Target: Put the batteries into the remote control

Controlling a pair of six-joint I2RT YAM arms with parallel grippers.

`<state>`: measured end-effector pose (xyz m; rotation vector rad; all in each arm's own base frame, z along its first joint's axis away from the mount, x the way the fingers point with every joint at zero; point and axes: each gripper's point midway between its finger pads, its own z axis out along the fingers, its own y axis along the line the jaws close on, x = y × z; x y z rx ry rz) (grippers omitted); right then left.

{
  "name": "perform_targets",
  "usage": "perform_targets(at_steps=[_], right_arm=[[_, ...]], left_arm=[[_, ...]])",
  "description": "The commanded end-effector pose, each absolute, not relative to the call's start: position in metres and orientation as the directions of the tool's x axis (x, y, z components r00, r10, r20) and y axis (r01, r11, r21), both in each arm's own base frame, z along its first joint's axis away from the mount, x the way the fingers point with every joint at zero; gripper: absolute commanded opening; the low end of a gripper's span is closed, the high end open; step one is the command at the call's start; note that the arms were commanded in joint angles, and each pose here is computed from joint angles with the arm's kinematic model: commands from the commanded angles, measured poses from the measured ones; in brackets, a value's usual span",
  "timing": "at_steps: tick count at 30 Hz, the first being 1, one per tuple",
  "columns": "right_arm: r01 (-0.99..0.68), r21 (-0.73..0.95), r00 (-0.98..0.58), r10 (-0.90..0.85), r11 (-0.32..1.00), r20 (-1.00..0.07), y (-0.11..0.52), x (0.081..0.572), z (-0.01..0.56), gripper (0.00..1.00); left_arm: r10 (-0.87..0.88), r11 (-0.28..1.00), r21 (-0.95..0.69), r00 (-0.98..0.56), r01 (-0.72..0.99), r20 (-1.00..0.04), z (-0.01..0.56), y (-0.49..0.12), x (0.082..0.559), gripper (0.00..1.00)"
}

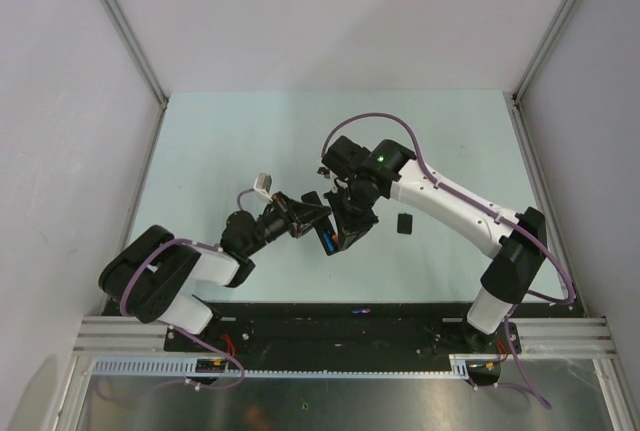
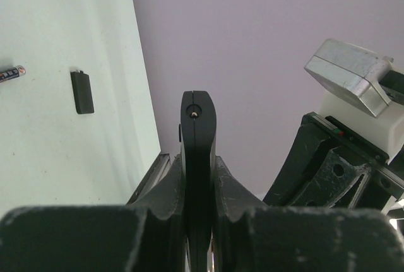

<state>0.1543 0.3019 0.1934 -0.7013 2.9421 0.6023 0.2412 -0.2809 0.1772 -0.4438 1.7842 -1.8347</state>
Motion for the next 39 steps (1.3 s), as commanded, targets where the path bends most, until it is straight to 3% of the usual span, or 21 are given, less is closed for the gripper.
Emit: perform_targets(at_steps=[1,39], right_arm=[[-0.435,0.364,-0.9,-0.409,0.824,-0.148,0.306,0.158,0.194,0.0],[-0.44,0.285,-0.896,-0.394,0.852,-0.205,0.311,0.185,0.187,0.0]], left_arm=[[-0.637,-0.177,-0.871,-0.728,0.459,-0.254,0.264,-0.269,0.222,0.0],[-0.585,-0.279,-0.873,-0.792,0.401,-0.177,0.281,-0.271,0.205,0.0]])
